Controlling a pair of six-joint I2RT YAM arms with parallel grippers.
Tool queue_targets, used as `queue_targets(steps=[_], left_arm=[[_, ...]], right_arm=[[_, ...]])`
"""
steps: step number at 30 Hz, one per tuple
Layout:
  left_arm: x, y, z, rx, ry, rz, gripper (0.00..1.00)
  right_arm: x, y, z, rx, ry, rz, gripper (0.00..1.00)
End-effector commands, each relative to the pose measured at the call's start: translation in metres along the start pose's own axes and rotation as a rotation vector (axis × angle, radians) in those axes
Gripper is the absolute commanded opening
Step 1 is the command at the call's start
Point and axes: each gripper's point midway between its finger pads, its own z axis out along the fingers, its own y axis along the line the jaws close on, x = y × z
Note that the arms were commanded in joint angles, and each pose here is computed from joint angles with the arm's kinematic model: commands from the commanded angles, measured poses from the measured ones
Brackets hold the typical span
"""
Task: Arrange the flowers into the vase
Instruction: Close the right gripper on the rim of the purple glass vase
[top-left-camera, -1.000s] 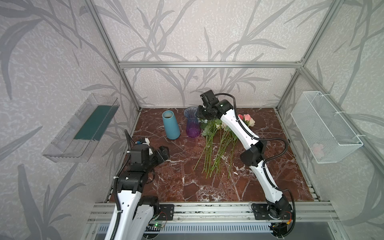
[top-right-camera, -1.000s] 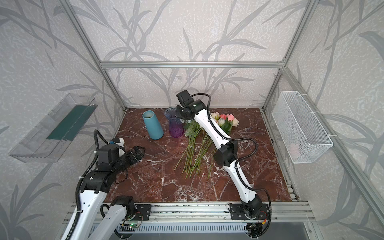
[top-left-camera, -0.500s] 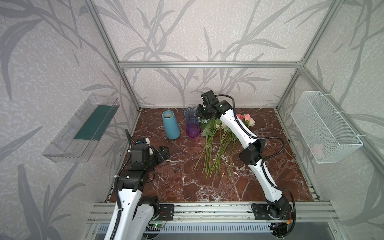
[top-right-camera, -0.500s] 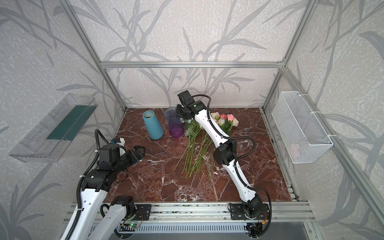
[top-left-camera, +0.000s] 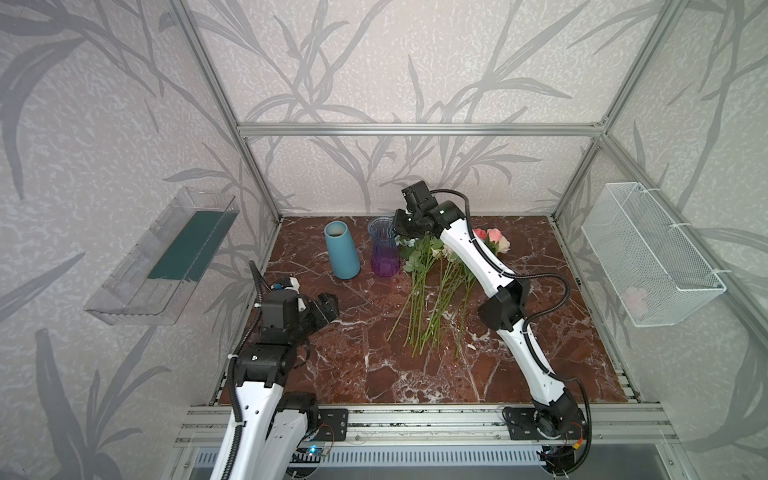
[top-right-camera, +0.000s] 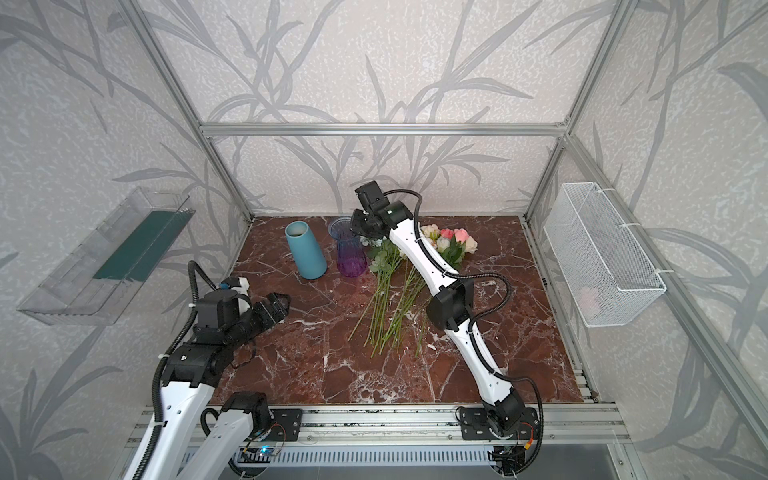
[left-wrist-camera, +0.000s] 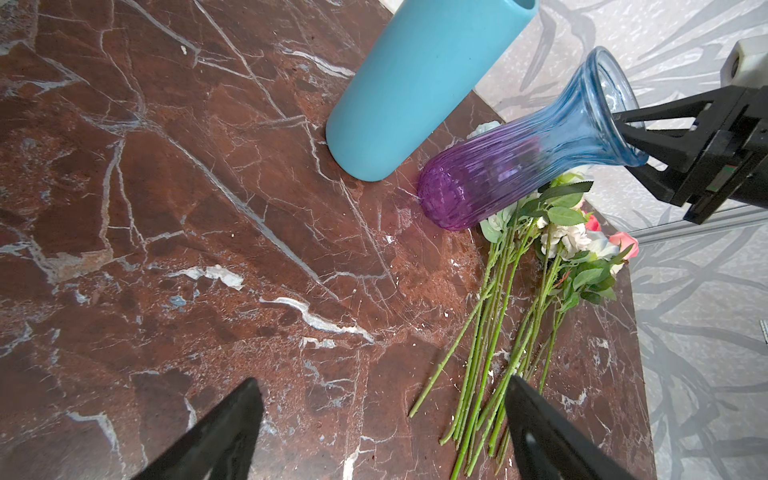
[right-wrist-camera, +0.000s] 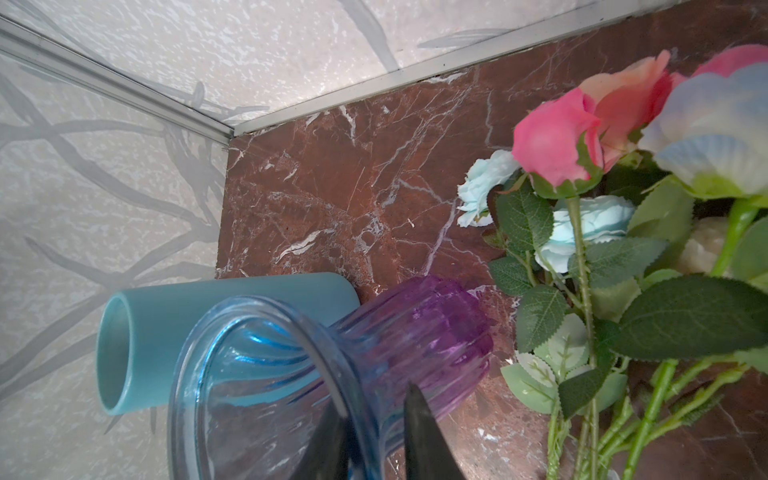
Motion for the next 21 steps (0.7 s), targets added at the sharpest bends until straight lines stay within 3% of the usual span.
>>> queue_targets(steps=[1,6,17,21], left_arm=[[0.0,0.005,0.0,-0.016,-0.01,0.001,0.92],[0.0,0.004,-0.001,-0.015,-0.012,0.0,0.92],[0.0,0.004,-0.001,-0.01,-0.02,0.002,0.92],[-0.001,0.002,-0.001,-0.001,-0.024,0.019,0.92]], right_arm=[[0.0,-0.008,-0.018,0.049,0.003,-0.021,0.22],[0.001,-0.007,-0.023,0.048,0.009,-0.036,0.19],[0.002,-0.002,-0.037,0.034,0.021,-0.056,0.0],[-0.003,0.009,-0.05,-0.005,0.001,-0.066,0.0]])
